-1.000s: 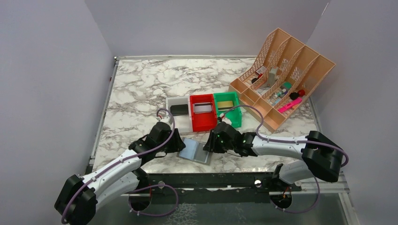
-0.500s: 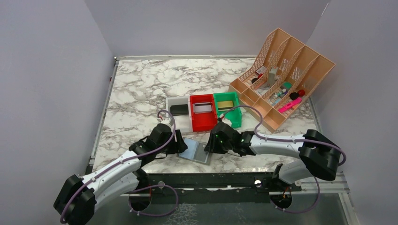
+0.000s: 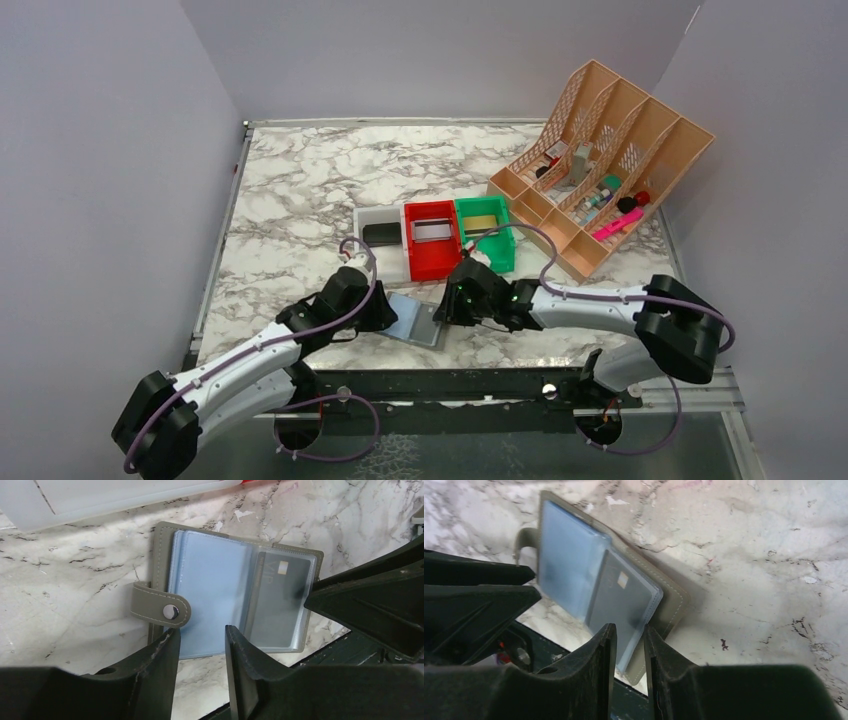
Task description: Take the credit cards out of the card holder
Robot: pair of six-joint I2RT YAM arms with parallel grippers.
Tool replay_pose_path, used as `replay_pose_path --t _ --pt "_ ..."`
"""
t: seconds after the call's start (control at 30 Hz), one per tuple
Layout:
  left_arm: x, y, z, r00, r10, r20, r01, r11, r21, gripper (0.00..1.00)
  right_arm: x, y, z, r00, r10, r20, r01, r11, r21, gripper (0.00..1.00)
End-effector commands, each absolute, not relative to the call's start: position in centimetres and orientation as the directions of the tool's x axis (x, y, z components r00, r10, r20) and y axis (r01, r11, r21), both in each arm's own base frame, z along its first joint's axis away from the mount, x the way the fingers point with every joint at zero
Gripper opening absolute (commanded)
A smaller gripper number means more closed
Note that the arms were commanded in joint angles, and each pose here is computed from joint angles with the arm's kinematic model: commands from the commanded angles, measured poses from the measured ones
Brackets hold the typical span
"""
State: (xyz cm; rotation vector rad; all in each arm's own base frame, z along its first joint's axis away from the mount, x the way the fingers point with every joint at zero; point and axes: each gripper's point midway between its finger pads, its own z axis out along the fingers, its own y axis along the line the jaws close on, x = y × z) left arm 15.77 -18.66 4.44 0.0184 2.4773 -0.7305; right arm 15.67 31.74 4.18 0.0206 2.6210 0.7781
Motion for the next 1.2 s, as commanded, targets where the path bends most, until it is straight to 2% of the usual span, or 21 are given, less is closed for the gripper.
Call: replay_pose_path --t 0.0,0.13,0.3,0.33,0.5,0.63,0.87,1.17 --pt "15.4 -19.3 5.0 -0.844 -0.153 -0.514 0.178 0.825 -0.537 0.38 15.9 32.3 6.6 -0.902 0.134 -0.410 -0.140 0.808 0.572 0.31" --pt "14.8 -19.9 5.3 -0.853 -0.148 -0.501 0.192 0.803 -0.564 0.32 15.5 33.2 7.9 -0.903 0.123 -0.413 -0.183 0.758 0.626 0.31" --pt "14.6 -20.1 5.5 -0.848 -0.153 -0.507 0.201 0.793 -0.575 0.30 15.4 33.4 7.7 -0.904 0.102 -0.416 -0.198 0.761 0.618 0.31" --pt "14.7 -20.0 5.5 -0.845 -0.151 -0.513 0.203 0.797 -0.568 0.33 15.6 32.9 7.2 -0.905 0.117 -0.409 -0.167 0.787 0.595 0.32" --pt "15.6 -19.1 5.3 -0.826 -0.179 -0.535 0.166 0.829 -0.534 0.60 15.7 31.6 5.4 -0.913 0.125 -0.389 -0.109 0.843 0.527 0.37" --pt "16.0 -18.5 4.5 -0.821 -0.175 -0.544 0.147 0.856 -0.496 0.66 15.7 31.8 5.0 -0.916 0.134 -0.378 -0.098 0.839 0.535 0.40" --pt "15.7 -18.5 2.9 -0.845 -0.131 -0.519 0.146 0.877 -0.459 0.66 15.6 32.4 3.9 -0.926 0.119 -0.358 -0.096 0.843 0.530 0.41" --pt "14.7 -19.8 2.9 -0.860 -0.088 -0.503 0.203 0.845 -0.495 0.49 16.0 33.1 5.1 -0.917 0.133 -0.376 -0.116 0.814 0.570 0.35"
